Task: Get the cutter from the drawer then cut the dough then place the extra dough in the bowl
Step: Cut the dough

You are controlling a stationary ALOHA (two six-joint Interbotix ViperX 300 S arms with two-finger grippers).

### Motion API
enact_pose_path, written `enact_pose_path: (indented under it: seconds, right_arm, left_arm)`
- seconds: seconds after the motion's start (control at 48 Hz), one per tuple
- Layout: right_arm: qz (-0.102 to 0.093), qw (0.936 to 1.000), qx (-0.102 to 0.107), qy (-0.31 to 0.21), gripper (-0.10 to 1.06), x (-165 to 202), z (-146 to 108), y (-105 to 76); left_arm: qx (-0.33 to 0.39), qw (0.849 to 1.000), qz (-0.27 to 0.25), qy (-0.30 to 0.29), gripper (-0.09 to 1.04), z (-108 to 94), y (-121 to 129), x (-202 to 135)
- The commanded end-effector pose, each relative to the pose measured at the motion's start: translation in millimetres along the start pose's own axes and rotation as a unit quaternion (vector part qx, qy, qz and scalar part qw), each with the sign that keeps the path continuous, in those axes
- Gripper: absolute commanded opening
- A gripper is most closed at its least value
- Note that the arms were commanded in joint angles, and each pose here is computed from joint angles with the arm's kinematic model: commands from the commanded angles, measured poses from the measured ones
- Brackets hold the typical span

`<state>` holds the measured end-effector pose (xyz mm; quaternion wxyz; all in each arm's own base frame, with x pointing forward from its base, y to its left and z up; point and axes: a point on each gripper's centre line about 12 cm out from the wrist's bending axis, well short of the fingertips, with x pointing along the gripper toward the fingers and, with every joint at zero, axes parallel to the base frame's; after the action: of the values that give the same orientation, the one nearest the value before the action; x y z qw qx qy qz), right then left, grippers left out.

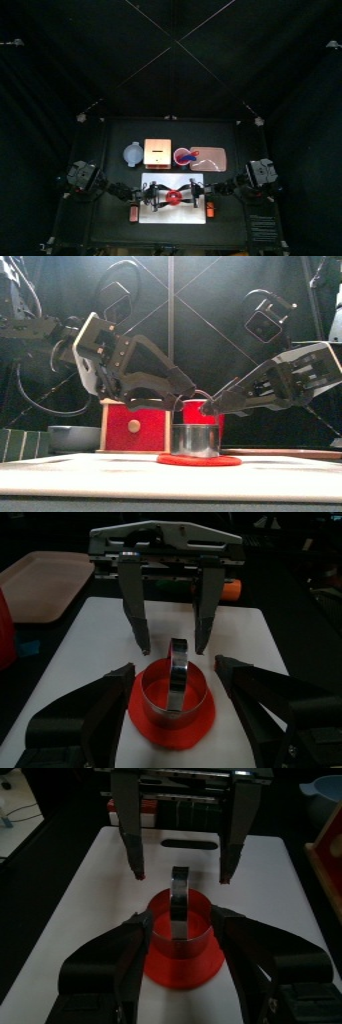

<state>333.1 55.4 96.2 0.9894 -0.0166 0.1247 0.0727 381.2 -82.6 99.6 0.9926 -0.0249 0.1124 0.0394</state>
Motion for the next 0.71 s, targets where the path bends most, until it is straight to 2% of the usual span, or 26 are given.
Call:
enact_pose_path:
  seconds: [0.021, 0.396, 0.542, 0.708]
  right_arm:
    - [-0.001, 0.9998, 0.004, -0.021, 0.85, 0.6, 13.6, 1.9]
    - [-0.032, 0.9981, 0.037, -0.036, 0.85, -1.5, 25.3, 2.3]
    - [-0.027, 0.9986, 0.038, -0.025, 0.85, 1.1, 22.8, 7.3]
    - [-0.023, 0.9989, 0.039, -0.011, 0.85, 5.0, 21.3, 10.6]
  left_arm:
    - [-0.006, 1.0, -0.003, -0.016, 0.98, 12.7, -2.2, 2.8]
    - [-0.007, 1.0, -0.005, -0.011, 0.98, 13.1, -3.5, 4.3]
    - [-0.007, 1.0, -0.005, -0.011, 0.95, 13.0, -3.7, 4.8]
    - [-0.001, 1.0, -0.011, -0.012, 0.85, 13.2, -4.9, 5.3]
